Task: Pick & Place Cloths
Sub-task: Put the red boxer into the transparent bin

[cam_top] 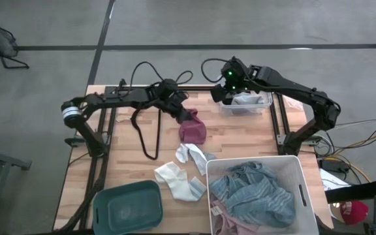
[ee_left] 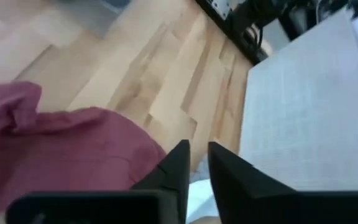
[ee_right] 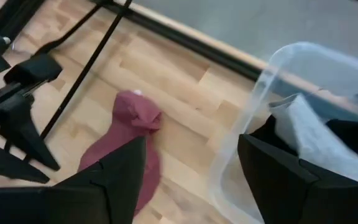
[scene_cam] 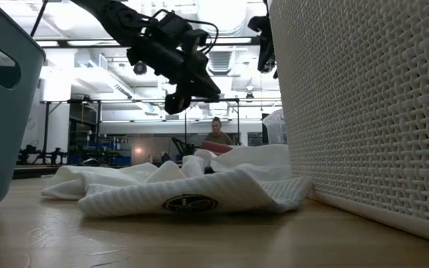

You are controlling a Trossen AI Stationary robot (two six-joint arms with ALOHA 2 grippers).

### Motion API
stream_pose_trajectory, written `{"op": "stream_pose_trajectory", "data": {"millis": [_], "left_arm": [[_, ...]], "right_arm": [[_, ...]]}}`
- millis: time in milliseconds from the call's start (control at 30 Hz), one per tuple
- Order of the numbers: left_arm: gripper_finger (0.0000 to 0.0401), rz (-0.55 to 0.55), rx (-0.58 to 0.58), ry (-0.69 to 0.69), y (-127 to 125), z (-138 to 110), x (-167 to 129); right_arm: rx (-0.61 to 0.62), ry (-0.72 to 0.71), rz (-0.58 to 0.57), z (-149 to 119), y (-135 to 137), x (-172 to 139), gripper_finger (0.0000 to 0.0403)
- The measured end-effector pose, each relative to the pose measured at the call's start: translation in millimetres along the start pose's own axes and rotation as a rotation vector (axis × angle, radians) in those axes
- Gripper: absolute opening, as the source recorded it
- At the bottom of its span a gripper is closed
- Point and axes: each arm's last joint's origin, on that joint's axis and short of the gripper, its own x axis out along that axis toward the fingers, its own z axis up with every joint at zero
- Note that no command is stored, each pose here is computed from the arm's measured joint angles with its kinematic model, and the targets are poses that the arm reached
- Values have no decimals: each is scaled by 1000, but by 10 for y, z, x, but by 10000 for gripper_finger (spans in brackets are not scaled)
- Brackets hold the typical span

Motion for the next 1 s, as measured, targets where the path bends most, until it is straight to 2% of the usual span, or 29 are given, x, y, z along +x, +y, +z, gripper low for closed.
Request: {"op": "stream_pose_trajectory", "data": {"millis": [133, 300, 500, 833, 900, 1000], "left_arm": [[108, 43, 83, 39, 19, -74, 112], [162, 90, 91, 115, 181, -187, 342], [195, 85, 117, 228, 350, -377, 648], [185, 102, 69, 318, 568, -568, 920], [164, 100, 54, 320, 576, -573, 929], [108, 105, 57, 326, 580, -580, 928]], "right_arm": [[-5, 42, 27, -16, 30, 81, 232], [-18, 48, 53, -39, 88, 87, 219], [-1, 30, 74, -36, 130, 82, 209], [6, -5, 115, -3, 171, 78, 190], [7, -13, 124, 6, 179, 77, 185], [8, -21, 130, 14, 184, 76, 178]]}}
